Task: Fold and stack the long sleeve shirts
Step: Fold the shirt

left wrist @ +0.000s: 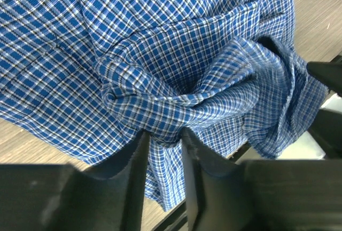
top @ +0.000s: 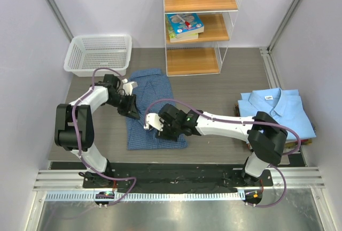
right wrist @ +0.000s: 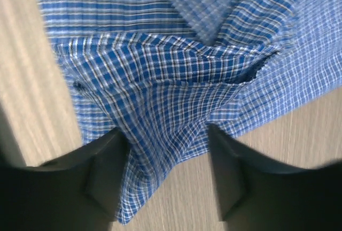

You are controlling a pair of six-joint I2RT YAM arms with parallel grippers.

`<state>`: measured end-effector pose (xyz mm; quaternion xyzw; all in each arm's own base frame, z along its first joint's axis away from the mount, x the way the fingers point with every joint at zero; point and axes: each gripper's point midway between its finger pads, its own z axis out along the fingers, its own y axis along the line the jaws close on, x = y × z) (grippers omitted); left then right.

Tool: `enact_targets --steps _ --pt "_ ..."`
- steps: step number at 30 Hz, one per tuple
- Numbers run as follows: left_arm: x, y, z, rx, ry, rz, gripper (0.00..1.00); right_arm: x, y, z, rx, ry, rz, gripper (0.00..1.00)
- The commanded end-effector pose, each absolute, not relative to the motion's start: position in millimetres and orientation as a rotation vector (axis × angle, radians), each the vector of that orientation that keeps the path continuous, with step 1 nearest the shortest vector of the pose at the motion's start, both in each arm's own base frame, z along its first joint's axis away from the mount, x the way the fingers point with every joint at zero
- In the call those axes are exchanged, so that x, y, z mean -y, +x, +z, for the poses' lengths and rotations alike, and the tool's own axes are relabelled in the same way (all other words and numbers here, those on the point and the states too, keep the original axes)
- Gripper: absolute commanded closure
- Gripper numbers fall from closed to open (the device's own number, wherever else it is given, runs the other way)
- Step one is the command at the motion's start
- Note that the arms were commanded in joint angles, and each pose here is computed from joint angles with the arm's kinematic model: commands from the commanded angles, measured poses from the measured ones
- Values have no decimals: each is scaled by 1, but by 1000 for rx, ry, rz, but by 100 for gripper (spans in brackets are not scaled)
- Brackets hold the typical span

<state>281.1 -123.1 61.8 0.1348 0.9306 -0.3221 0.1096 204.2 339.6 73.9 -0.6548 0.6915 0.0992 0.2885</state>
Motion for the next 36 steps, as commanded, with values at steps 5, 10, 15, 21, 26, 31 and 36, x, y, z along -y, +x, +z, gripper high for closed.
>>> enact_targets --steps 5,10,15,21,26,31,36 --pt "123 272 78 -2678 477 -957 98 -346 228 96 -1858 -1569 247 88" --pt "116 261 87 -2702 512 -933 100 -339 239 96 -1939 -1495 361 99" --pt "108 248 99 -2718 596 -885 100 -346 246 107 -1968 -1448 578 99" --pt "95 238 111 -2728 624 -810 100 -357 247 108 -1956 -1465 742 99" --pt "75 225 111 -2767 574 -780 100 -368 253 115 -1928 -1458 836 99" --pt "72 232 107 -2770 533 -768 100 -367 281 109 -1962 -1376 907 99" --pt "67 244 96 -2815 438 -766 100 -365 309 104 -2003 -1260 1017 96"
